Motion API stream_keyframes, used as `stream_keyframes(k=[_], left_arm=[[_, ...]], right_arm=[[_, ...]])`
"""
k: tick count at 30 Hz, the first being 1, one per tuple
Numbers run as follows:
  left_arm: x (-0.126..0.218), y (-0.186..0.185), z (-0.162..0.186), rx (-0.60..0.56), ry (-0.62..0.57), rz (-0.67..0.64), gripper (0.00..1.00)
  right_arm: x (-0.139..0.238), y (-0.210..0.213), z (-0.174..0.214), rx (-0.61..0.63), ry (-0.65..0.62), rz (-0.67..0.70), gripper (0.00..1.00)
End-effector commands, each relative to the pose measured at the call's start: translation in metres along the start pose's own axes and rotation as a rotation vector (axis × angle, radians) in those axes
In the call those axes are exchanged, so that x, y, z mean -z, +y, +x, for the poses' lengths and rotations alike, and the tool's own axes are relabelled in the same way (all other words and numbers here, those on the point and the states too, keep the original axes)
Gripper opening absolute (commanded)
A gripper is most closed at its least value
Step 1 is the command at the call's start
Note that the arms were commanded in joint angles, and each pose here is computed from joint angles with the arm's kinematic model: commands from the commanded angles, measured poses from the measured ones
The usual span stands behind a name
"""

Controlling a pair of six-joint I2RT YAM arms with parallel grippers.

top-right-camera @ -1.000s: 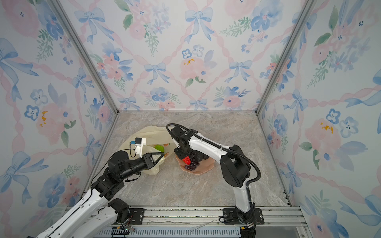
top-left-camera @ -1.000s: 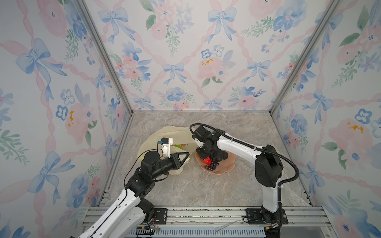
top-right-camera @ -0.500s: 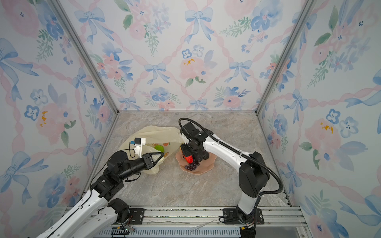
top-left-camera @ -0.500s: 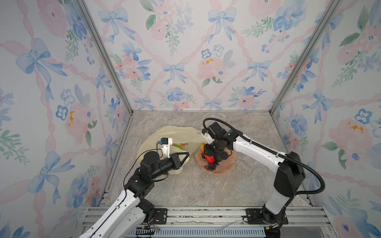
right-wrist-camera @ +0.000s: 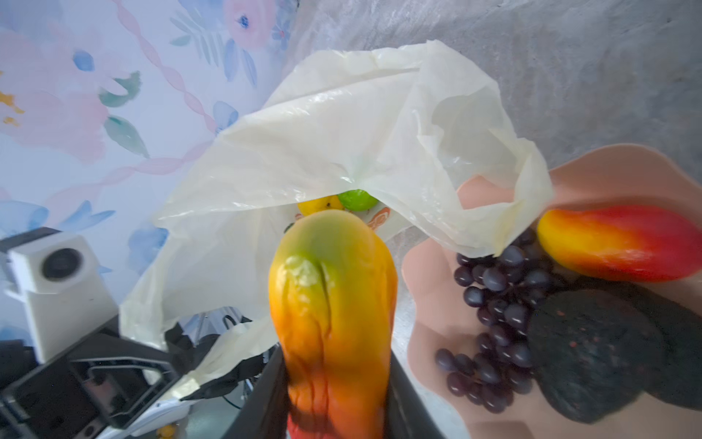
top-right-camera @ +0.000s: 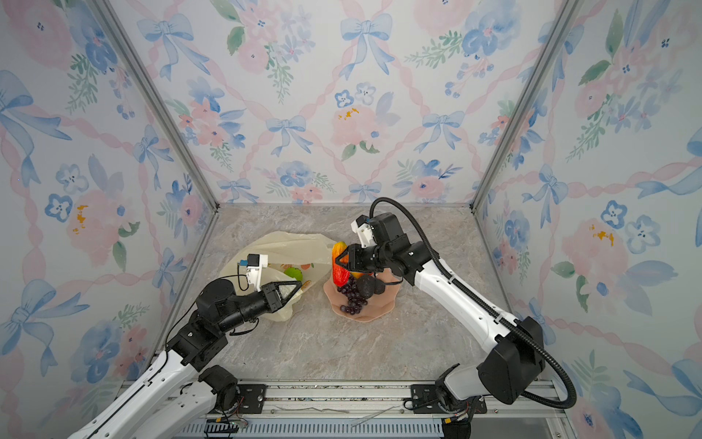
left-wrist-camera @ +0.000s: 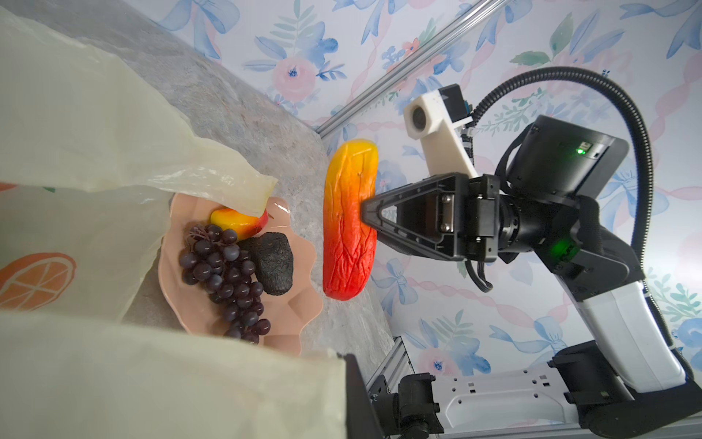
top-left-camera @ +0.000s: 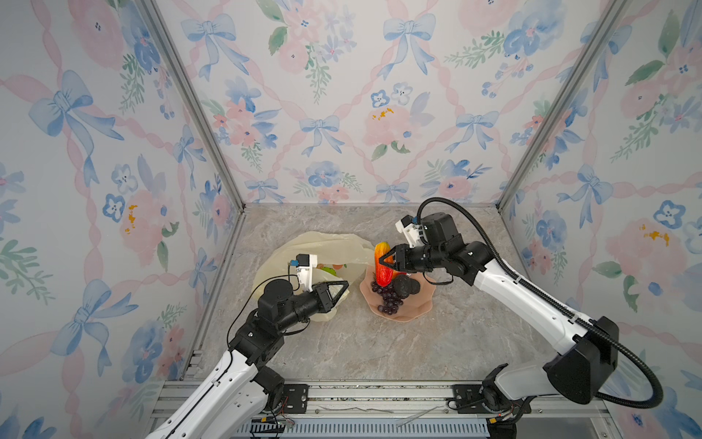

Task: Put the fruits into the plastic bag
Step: 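Lift the red-yellow fruit and carry it into the bag with the right gripper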

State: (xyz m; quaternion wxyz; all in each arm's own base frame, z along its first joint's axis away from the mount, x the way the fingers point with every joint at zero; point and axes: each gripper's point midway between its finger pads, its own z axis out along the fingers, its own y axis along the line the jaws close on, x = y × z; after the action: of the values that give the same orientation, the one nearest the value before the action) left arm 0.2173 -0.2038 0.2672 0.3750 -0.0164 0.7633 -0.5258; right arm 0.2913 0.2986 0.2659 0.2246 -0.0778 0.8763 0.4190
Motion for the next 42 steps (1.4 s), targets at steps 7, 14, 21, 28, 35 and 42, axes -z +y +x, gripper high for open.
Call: stream_keyframes(k=[7,14,21,28,35,42], left_arm=[[0.006,-0.02,-0.009,0.002,-0.032,0.078,0.0],[0.009,-0.023,-0.009,0.008,-0.039,0.088,0.0],[0.008,-0.022,-0.01,0.02,-0.047,0.096,0.0],[0.006,-0.022,-0.011,0.022,-0.045,0.099,0.0],[0.005,-0.02,-0.011,0.018,-0.051,0.091,0.0],[0.006,-0.018,-0.01,0.01,-0.053,0.082,0.0]], right_arm=[[-0.016,0.023,-0.012,-0.127,-0.164,-0.051,0.35],[-0.054,0.027,-0.019,-0.148,-0.221,-0.041,0.34],[-0.1,0.038,-0.013,-0.158,-0.207,-0.054,0.33],[-0.146,0.053,0.002,-0.169,-0.134,-0.095,0.33],[-0.172,0.07,0.031,-0.155,-0.05,-0.126,0.33],[-0.174,0.072,0.058,-0.111,-0.016,-0.125,0.33]])
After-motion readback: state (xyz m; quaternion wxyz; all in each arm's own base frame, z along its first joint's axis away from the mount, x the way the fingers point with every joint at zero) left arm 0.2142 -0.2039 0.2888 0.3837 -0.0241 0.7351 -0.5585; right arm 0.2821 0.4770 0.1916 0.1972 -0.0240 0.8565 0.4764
